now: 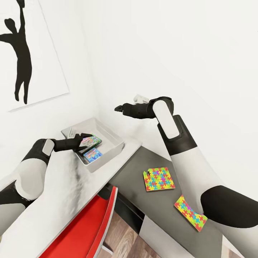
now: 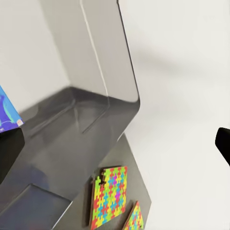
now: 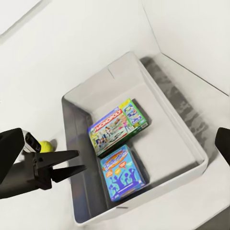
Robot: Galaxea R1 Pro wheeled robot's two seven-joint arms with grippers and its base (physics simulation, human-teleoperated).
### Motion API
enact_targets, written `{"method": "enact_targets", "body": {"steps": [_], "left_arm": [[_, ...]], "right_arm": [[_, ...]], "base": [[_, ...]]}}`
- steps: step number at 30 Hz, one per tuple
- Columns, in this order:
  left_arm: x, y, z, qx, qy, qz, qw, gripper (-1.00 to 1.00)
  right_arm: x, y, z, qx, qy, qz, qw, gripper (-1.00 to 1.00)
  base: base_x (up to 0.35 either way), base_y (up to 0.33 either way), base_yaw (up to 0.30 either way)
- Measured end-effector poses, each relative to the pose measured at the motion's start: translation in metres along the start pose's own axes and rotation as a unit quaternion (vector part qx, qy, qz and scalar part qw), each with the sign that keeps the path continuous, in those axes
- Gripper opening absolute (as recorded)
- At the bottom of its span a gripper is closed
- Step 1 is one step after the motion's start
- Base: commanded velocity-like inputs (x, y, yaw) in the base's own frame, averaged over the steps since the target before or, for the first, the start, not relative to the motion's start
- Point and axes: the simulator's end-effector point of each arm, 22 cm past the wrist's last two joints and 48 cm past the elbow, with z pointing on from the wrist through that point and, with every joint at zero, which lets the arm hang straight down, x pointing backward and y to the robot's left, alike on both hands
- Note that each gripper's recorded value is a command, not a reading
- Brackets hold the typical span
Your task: Put all the toys in the child's room - the three board games (two on the bed and one on the table), the two jigsaw puzzles on the table, and the tennis ball on the table - inside the toy box on the table in the child's room.
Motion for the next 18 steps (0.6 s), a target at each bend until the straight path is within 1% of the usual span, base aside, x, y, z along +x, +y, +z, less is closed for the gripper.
{"method": "enact_targets", "body": {"steps": [4, 8, 11, 12, 14, 17, 18], "left_arm": [[-0.005, -0.001, -0.007, 0.001, -0.006, 0.001, 1.0000, 1.00], [-0.018, 0.005, -0.025, -0.002, -0.019, 0.001, 0.9998, 1.00], [-0.028, 0.005, -0.039, 0.006, -0.030, 0.002, 0.9995, 1.00], [-0.030, 0.004, -0.043, 0.012, -0.032, 0.002, 0.9994, 1.00], [-0.035, -0.002, -0.053, 0.034, -0.039, 0.003, 0.9987, 1.00], [-0.040, -0.014, -0.071, 0.081, -0.047, 0.005, 0.9956, 1.00], [-0.041, -0.016, -0.075, 0.090, -0.048, 0.006, 0.9947, 1.00]], "right_arm": [[-0.003, 0.003, -0.003, 0.000, -0.002, -0.002, 1.0000, 1.00], [-0.005, 0.006, -0.006, -0.001, -0.005, -0.004, 1.0000, 1.00], [-0.007, 0.008, -0.009, -0.001, -0.007, -0.005, 1.0000, 1.00], [-0.008, 0.009, -0.009, -0.001, -0.008, -0.006, 1.0000, 1.00], [-0.009, 0.010, -0.011, -0.002, -0.009, -0.007, 0.9999, 1.00], [-0.011, 0.012, -0.013, -0.002, -0.011, -0.008, 0.9999, 1.00], [-0.012, 0.013, -0.014, -0.002, -0.012, -0.009, 0.9999, 1.00]], "base": [[0.000, 0.000, 0.000], [0.000, 0.000, 0.000], [0.000, 0.000, 0.000], [0.000, 0.000, 0.000], [0.000, 0.000, 0.000], [0.000, 0.000, 0.000], [0.000, 0.000, 0.000]]}}
